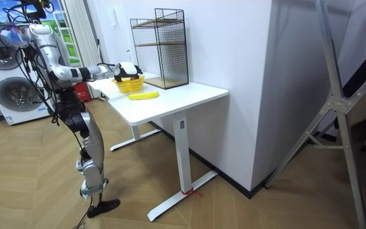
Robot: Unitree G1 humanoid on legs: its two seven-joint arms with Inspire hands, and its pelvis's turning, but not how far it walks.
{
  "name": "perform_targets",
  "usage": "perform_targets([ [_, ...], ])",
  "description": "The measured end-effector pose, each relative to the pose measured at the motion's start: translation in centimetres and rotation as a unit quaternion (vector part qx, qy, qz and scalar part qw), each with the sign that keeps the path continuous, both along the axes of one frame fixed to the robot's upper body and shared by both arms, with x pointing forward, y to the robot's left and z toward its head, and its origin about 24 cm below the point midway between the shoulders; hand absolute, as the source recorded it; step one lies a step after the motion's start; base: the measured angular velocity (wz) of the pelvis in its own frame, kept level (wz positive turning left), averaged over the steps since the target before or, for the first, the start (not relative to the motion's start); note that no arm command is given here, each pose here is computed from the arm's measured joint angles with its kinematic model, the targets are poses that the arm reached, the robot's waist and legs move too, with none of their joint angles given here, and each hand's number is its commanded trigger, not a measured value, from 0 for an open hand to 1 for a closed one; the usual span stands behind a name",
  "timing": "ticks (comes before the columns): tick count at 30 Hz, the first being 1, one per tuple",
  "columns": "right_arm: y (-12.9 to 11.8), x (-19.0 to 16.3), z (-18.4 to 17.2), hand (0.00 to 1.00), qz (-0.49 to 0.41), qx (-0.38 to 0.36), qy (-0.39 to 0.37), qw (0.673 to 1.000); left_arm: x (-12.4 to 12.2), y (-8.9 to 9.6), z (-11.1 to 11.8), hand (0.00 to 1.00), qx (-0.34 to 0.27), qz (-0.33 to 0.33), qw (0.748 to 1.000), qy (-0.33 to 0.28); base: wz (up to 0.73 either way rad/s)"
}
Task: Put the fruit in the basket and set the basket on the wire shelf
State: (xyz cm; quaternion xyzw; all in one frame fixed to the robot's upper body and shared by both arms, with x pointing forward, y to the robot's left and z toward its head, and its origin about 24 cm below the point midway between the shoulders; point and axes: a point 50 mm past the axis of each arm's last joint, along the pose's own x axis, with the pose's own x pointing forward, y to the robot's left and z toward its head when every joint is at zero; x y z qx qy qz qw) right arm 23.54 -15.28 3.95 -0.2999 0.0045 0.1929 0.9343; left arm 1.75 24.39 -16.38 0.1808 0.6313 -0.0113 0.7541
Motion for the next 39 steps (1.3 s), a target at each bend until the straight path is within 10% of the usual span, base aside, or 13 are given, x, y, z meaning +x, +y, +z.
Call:
perform_targets([
  [14, -0.4, 0.1, 0.3, 0.00, -0.012, 0.072, 0.012, 0.997, -0.9, 0.0, 0.0, 0.00, 0.002, 0.004, 1.000, 0.009, 0.00],
  [26, -6.4, 0.7, 5.0, 0.00, -0.175, 0.245, -0.106, 0.948, -2.4, 0.3, 0.1, 0.00, 0.027, 0.035, 0.999, 0.012, 0.00],
  [39, -10.0, 0.1, 4.0, 0.00, -0.312, 0.251, -0.131, 0.907, -3.6, 0.6, 0.1, 0.00, 0.039, 0.049, 0.998, 0.022, -0.04],
])
